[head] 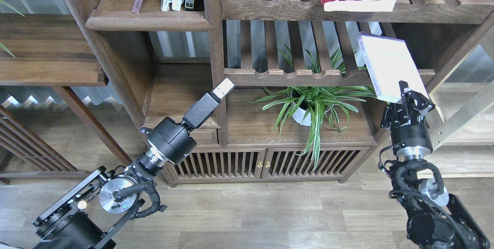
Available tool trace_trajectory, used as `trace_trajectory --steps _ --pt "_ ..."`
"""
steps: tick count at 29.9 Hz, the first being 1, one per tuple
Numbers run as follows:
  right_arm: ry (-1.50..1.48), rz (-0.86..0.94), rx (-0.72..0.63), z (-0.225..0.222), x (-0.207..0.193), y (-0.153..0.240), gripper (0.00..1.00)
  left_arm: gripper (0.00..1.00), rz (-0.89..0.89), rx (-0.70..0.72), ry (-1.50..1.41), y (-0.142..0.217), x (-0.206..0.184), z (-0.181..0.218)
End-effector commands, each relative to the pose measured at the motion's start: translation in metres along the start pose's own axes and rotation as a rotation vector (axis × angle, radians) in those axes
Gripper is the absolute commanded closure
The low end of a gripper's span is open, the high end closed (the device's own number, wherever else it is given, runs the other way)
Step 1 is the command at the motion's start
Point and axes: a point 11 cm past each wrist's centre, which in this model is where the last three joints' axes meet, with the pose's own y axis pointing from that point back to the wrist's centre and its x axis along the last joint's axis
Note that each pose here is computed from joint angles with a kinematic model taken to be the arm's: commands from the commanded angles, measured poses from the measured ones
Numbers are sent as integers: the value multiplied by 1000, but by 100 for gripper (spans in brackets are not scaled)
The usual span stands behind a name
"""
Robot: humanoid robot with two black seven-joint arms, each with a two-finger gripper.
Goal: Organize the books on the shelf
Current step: 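Pull the white book out and lower it toward the left gripper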
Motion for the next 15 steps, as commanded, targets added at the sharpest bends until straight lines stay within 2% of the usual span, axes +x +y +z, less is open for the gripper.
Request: trace_trajectory --steps 1,12,15 --pt "-1 -7 -57 15 7 13 93 1 15 -24 45 -3 5 1" --pt "-31 24 -212 69 30 35 92 1 33 -12 109 -2 7 -8" --pt "-38 43 -249 81 36 39 89 1 27 46 144 -1 5 -16"
